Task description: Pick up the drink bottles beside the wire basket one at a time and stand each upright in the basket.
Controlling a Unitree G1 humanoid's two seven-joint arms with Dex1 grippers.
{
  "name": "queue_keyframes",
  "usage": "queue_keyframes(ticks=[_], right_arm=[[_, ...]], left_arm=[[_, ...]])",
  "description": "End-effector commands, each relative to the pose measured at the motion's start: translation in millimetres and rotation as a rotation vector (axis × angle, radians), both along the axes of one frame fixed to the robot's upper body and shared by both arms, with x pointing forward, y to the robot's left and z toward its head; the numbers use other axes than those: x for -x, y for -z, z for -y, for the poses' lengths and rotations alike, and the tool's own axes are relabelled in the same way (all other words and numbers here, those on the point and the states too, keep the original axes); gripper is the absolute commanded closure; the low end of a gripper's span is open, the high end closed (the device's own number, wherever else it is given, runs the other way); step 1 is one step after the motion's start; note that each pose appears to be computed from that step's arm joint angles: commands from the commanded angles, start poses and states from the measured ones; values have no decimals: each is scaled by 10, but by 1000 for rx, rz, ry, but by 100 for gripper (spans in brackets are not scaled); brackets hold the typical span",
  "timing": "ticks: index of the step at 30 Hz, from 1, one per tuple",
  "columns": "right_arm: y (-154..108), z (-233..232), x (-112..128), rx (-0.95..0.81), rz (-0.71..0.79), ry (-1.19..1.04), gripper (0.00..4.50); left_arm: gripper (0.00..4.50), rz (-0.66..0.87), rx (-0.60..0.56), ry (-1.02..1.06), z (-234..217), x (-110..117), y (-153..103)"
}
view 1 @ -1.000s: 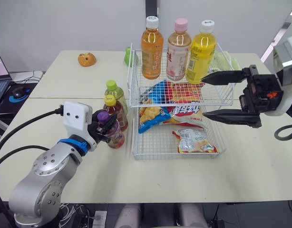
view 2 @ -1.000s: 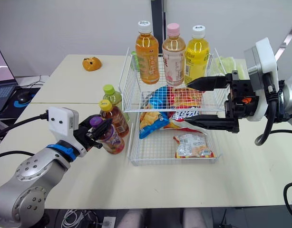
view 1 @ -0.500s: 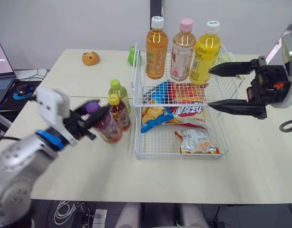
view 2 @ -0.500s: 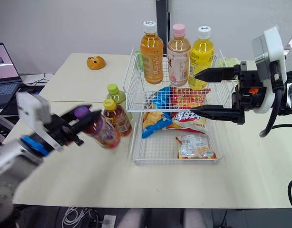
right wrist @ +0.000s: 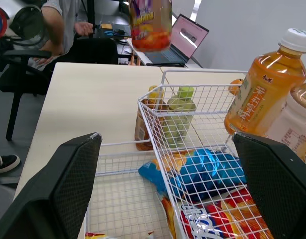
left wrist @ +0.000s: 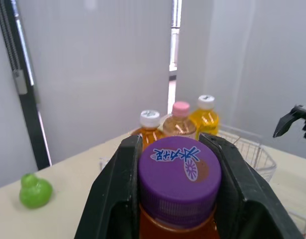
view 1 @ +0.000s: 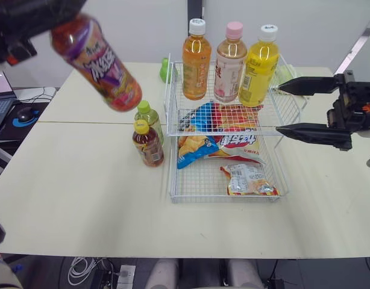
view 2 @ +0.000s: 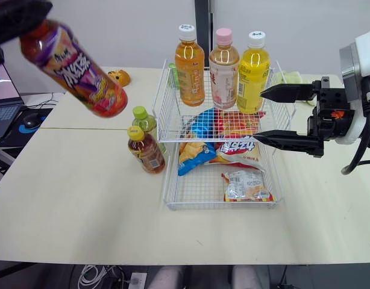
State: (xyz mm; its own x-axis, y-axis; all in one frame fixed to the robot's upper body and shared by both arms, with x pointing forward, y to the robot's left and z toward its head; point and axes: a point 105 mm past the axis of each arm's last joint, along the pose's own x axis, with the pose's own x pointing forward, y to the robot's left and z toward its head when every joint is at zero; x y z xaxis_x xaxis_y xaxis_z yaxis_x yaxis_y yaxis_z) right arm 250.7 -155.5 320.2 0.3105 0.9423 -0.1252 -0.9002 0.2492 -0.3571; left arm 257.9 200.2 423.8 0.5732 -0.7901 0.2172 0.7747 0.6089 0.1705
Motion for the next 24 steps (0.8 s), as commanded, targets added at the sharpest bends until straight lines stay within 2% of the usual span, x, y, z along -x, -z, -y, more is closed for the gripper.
queue_keyframes(ticks=[1, 4, 8, 13, 19, 24], right_arm=[[-115, 63, 94, 2, 53, 27, 0], [-108, 106, 132, 2, 41, 49, 0], [-103, 132, 161, 1, 40, 69, 0], [-110, 175, 188, 2, 45, 109, 0], [-102, 275, 223, 21, 46, 179, 0], [-83, 304, 269, 16, 47, 213, 0]], left_arm=[[312, 52, -7, 103, 151, 19, -288], [312, 56, -23, 217, 431, -72, -472], [312, 62, -100, 312, 821, -235, -487], [312, 93, -242, 405, 1322, -437, -177], [312, 121, -307, 467, 1875, -633, 178], [312, 130, -323, 472, 2196, -777, 363]])
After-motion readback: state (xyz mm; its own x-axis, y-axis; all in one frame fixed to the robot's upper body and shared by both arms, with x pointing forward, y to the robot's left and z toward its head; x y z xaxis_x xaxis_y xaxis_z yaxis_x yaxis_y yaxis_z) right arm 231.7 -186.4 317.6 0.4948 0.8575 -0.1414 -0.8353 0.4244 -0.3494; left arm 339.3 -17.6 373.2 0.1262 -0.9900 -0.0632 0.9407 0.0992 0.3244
